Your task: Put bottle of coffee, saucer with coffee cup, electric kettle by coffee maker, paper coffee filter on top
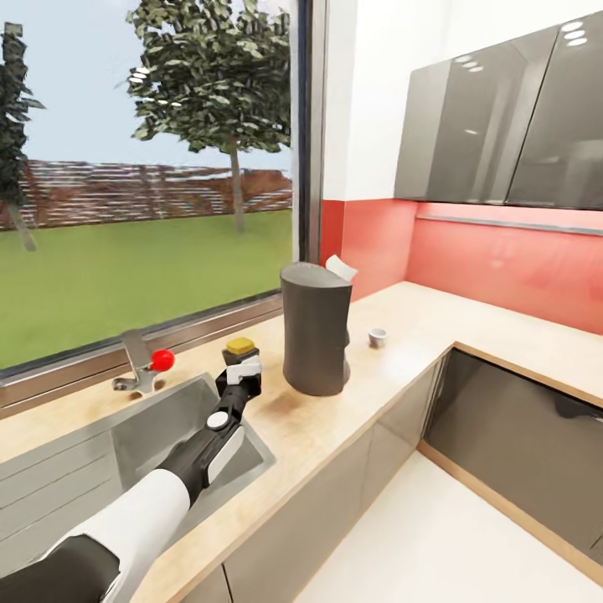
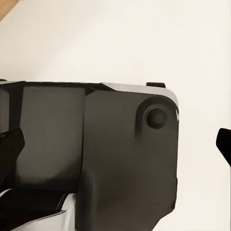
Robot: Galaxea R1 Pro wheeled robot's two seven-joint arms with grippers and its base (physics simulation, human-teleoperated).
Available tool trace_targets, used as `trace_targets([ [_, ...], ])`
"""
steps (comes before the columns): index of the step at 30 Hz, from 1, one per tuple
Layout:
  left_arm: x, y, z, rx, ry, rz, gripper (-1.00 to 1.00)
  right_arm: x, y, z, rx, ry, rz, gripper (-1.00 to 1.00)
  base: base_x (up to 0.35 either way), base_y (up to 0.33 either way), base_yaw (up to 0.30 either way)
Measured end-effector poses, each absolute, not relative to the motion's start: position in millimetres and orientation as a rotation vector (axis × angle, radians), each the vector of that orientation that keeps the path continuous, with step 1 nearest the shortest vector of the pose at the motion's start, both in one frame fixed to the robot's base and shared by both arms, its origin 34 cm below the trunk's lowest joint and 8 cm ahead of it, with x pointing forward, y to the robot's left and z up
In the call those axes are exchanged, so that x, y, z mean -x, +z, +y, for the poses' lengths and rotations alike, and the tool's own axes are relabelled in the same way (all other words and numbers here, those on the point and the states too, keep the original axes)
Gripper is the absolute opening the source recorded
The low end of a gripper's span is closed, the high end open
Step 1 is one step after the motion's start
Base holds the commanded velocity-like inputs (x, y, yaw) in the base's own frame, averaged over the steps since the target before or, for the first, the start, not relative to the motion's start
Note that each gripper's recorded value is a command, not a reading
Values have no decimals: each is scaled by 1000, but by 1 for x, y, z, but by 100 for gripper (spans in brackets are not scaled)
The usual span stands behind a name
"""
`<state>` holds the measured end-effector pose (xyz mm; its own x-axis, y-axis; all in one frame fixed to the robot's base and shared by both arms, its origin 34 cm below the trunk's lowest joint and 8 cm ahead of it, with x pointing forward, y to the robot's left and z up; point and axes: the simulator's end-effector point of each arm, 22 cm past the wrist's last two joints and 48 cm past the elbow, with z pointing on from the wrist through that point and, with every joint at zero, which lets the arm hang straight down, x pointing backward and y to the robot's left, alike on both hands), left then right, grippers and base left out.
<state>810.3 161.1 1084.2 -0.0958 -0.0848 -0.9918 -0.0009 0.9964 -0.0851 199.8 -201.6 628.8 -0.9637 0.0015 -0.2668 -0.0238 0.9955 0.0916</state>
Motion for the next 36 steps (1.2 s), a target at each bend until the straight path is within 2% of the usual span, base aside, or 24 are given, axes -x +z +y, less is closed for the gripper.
trace_targets([
  [5,-810,1082,162,66,-69,1669,-100,-200,629,-201,17,137,2868,100,166,-243,252],
  [13,-804,1061,175,89,-43,1674,-100,-200,629,-201,17,137,2869,100,202,-204,30],
  [28,-789,1030,188,108,-19,1707,-100,-200,629,-195,24,152,2865,100,19,-11,0],
  [36,-780,1007,202,97,19,1757,-100,-199,632,-166,14,205,2864,100,0,0,0],
])
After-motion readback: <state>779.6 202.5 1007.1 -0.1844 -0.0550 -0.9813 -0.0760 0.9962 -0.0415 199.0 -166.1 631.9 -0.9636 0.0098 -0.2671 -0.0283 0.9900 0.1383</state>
